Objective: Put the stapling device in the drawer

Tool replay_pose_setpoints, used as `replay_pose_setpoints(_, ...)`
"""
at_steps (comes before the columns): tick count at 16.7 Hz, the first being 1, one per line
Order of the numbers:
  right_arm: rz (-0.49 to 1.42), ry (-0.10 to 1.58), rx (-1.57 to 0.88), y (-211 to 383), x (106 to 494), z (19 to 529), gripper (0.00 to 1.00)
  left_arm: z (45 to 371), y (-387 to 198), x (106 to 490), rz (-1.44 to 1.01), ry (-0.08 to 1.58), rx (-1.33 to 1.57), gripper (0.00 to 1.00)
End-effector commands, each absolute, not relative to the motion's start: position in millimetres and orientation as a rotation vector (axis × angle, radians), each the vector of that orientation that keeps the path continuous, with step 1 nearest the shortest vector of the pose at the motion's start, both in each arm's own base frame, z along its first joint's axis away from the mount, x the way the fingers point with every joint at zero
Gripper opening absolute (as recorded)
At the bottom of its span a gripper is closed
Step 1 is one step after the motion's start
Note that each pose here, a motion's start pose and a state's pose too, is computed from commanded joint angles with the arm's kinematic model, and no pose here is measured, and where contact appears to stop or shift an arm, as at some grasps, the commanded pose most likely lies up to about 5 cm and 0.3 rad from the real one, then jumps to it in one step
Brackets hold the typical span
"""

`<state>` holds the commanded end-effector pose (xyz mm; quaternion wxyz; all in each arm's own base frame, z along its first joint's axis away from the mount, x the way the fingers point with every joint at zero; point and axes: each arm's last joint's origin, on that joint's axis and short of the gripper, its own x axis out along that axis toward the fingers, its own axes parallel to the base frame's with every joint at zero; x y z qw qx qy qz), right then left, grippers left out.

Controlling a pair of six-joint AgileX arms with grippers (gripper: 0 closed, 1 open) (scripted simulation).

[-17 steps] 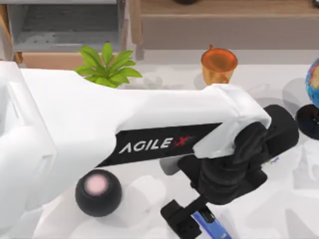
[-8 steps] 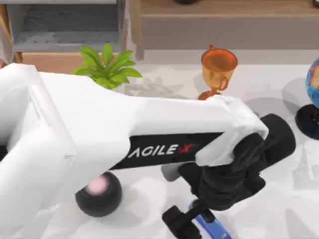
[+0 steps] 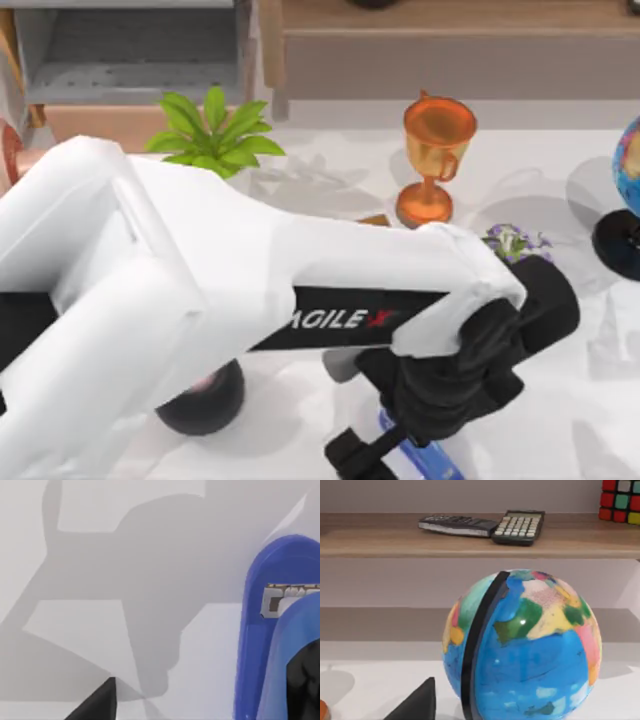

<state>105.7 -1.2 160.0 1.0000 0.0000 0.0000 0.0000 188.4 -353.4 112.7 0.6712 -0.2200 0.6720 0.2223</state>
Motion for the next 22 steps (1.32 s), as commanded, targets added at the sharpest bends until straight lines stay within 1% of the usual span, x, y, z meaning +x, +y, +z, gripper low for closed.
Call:
replay_pose_setpoints(12,0.0,0.0,0.0,-1.2,105.7,160.0,1.0,112.7,-353.4,188.4,0.501,1.514,-0.496,0.02)
replay_pose_setpoints(13,0.0,0.0,0.0,-1.2,105.7,160.0,1.0,112.7,-353.4,188.4,0.501,1.514,-0.496,0.0)
replay_pose_setpoints(22,0.0,0.0,0.0,-1.2,105.7,160.0,1.0,114.6,-353.4,189.0,0.499,1.513,-0.499,0.0)
